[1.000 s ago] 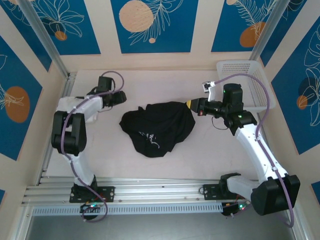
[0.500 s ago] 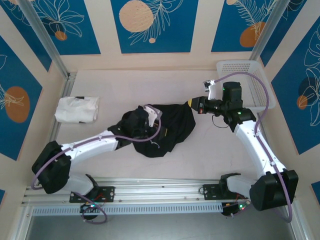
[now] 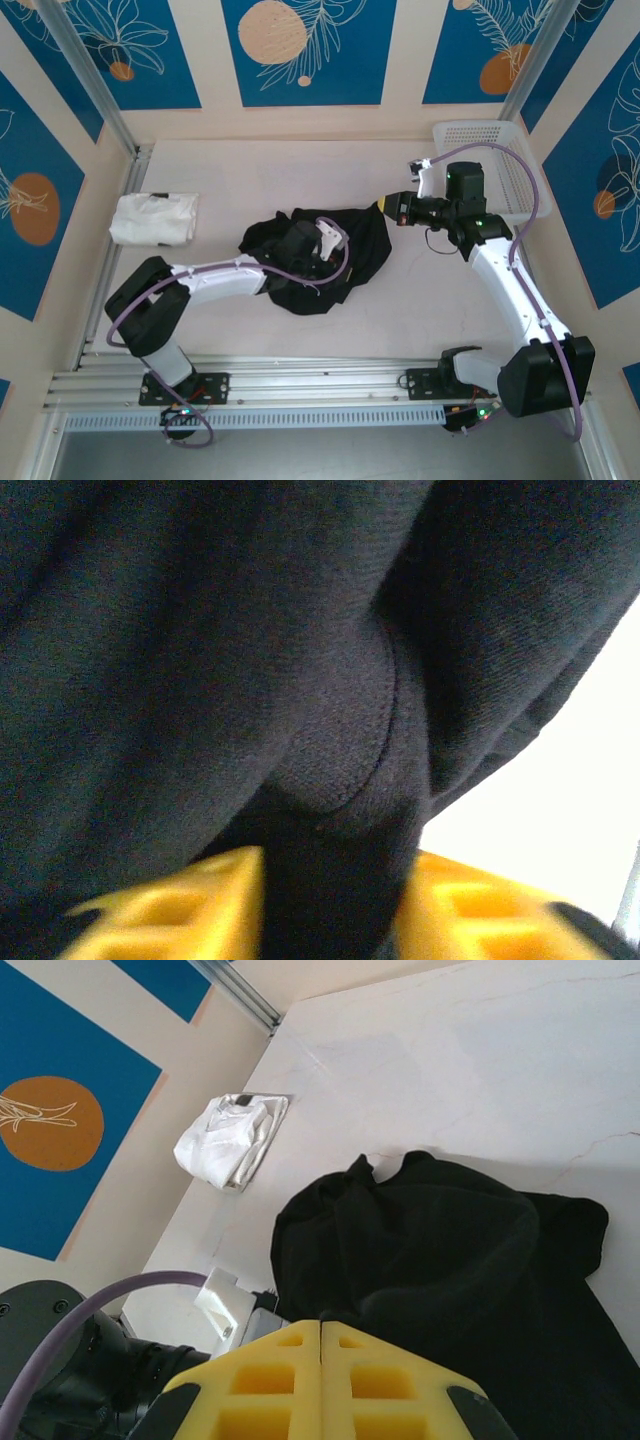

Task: Fold the inside-out t-shirt

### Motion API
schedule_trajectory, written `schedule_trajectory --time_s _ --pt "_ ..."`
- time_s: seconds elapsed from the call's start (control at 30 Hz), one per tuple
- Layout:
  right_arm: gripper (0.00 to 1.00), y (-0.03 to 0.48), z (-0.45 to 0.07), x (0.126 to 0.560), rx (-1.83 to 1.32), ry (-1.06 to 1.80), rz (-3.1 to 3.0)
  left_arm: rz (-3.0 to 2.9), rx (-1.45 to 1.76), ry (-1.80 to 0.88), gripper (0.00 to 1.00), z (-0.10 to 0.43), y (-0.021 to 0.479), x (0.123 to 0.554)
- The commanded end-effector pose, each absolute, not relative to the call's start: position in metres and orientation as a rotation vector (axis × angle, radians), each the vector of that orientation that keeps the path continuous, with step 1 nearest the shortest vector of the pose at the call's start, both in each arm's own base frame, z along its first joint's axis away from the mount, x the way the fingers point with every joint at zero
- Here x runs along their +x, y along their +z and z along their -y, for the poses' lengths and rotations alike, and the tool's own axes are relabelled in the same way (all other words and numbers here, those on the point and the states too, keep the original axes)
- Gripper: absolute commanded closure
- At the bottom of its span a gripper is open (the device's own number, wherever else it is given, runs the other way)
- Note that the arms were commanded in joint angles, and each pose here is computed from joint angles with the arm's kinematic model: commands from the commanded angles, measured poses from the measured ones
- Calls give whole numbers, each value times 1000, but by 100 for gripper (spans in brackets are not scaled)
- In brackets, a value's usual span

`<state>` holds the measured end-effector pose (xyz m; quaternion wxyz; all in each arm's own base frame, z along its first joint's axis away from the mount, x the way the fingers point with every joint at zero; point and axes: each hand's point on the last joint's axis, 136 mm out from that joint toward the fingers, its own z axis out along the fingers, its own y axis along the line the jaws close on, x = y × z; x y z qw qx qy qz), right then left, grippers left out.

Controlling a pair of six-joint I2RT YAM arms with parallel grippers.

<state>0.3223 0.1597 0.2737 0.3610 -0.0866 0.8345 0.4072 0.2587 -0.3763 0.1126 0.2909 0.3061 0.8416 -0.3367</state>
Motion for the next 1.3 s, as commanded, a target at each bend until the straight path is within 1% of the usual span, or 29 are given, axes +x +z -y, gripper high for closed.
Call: schedule_trajectory --time_s 0.0,0.1,0.17,0.23,0.33,0.43,0.5,0.67,0.77,0.87,0.97,1.1,1.17,1.27 --pt "100 289 -159 324 -256 1046 -2121 -2156 844 -955 83 390 137 263" --pt "100 306 -155 326 -272 1028 -2092 -2103 801 -939 99 375 168 275" --pt "100 328 -148 328 -287 991 -2052 -2035 731 -948 100 355 207 287" --pt "100 357 -138 330 -287 946 -1986 -1939 607 -969 100 324 256 303" --pt "100 392 -134 329 -303 915 -1899 -1794 424 -1010 100 277 318 320" --pt "100 410 -136 329 -311 924 -1852 -1718 350 -1014 100 248 354 327" --pt "100 414 -137 332 -305 934 -1834 -1693 346 -1002 100 239 367 328" --pt "100 406 -145 339 -286 958 -1853 -1667 314 -951 100 223 376 332" --pt "100 397 -135 346 -226 900 -1894 -1646 229 -916 100 199 382 336" --pt "100 401 -125 350 -173 862 -1892 -1643 85 -874 100 168 384 343" --pt "100 416 -121 352 -156 856 -1849 -1635 -52 -837 100 141 384 350" --pt "100 443 -135 349 -219 930 -1763 -1623 -99 -791 100 130 398 352" --pt "100 459 -148 349 -273 974 -1722 -1589 -92 -796 100 131 414 354" --pt "100 488 -169 349 -354 1011 -1666 -1502 -61 -836 100 135 454 355"
